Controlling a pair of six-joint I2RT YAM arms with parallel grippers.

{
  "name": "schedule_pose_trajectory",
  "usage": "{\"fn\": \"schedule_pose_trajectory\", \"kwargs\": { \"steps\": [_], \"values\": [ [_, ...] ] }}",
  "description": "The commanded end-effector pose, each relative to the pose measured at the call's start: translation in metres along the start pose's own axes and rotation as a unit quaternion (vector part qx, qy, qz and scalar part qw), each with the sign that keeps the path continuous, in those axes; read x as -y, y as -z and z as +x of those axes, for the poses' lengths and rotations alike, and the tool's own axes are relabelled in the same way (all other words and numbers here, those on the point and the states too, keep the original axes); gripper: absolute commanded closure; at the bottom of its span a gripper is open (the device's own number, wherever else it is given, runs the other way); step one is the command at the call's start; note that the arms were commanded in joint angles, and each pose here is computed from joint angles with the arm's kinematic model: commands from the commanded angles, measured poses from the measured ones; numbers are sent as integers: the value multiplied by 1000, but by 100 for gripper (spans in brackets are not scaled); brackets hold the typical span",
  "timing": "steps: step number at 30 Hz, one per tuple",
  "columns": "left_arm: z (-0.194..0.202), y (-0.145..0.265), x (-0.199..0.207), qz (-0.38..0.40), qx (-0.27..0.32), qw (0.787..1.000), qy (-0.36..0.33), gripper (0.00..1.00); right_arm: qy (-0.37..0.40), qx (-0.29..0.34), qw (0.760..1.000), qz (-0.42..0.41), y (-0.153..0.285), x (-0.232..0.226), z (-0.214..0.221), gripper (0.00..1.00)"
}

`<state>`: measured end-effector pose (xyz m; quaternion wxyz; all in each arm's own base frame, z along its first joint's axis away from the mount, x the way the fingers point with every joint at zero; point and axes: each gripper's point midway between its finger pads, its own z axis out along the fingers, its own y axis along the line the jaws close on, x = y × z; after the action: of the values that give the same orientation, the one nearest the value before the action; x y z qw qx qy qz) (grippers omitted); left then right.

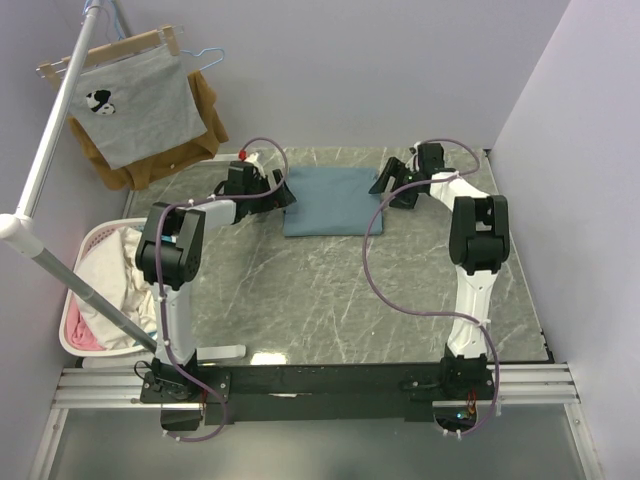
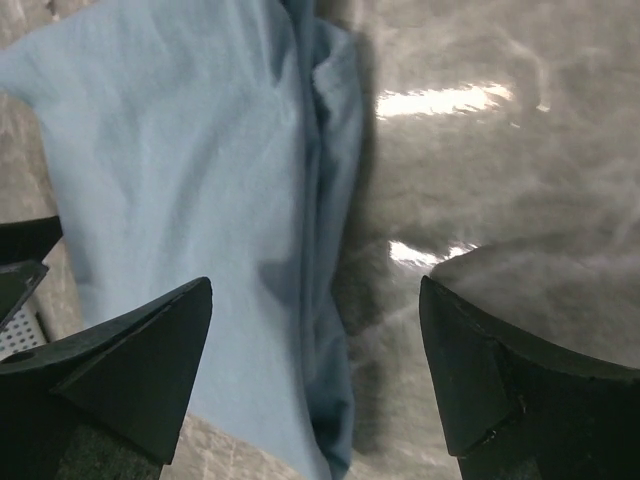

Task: Fold and stack the t-shirts
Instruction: Put the neatly folded tshirt into the corner of the board with the right arm

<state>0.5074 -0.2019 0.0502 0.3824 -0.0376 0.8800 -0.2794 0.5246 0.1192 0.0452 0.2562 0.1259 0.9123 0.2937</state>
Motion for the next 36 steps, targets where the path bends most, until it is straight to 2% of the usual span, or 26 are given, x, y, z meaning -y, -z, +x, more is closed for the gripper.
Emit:
{"fn": "schedule_pose_trajectory", "kwargs": {
  "steps": [1,9,12,13,15,16,18,19,22,27,33,36],
  "values": [
    [5,-12,10,26,-15,1000,7,1,-1,-56,998,-17,-14,-13,24,10],
    [14,-22,26,55,-30,998,10,1,-8,-116,992,-48,-44,-40,59,17],
    [18,-23,29,62,-34,997,15,1,-14,-133,989,-66,-56,-53,69,27],
    [19,-24,33,67,-36,997,14,1,-15,-131,989,-72,-58,-57,68,35],
    [22,-25,36,70,-40,997,13,0,-30,-134,987,-80,-64,-59,70,41],
    [23,-25,37,69,-40,997,12,1,-29,-126,988,-87,-65,-60,66,52],
    [24,-26,39,71,-42,997,11,0,-36,-123,987,-92,-67,-62,65,63],
    [25,-26,40,72,-43,996,10,0,-35,-121,987,-98,-67,-64,64,75],
    [26,-25,41,72,-45,996,11,1,-37,-111,987,-114,-66,-69,58,100],
    [17,-16,43,64,-31,997,6,0,-55,-58,988,-129,-57,-72,22,100],
    [-3,6,53,61,-5,998,-4,1,-89,48,986,-129,-25,-52,-71,100],
    [-13,16,62,67,4,998,-9,0,-106,106,982,-114,-5,-25,-118,100]
  ]
}}
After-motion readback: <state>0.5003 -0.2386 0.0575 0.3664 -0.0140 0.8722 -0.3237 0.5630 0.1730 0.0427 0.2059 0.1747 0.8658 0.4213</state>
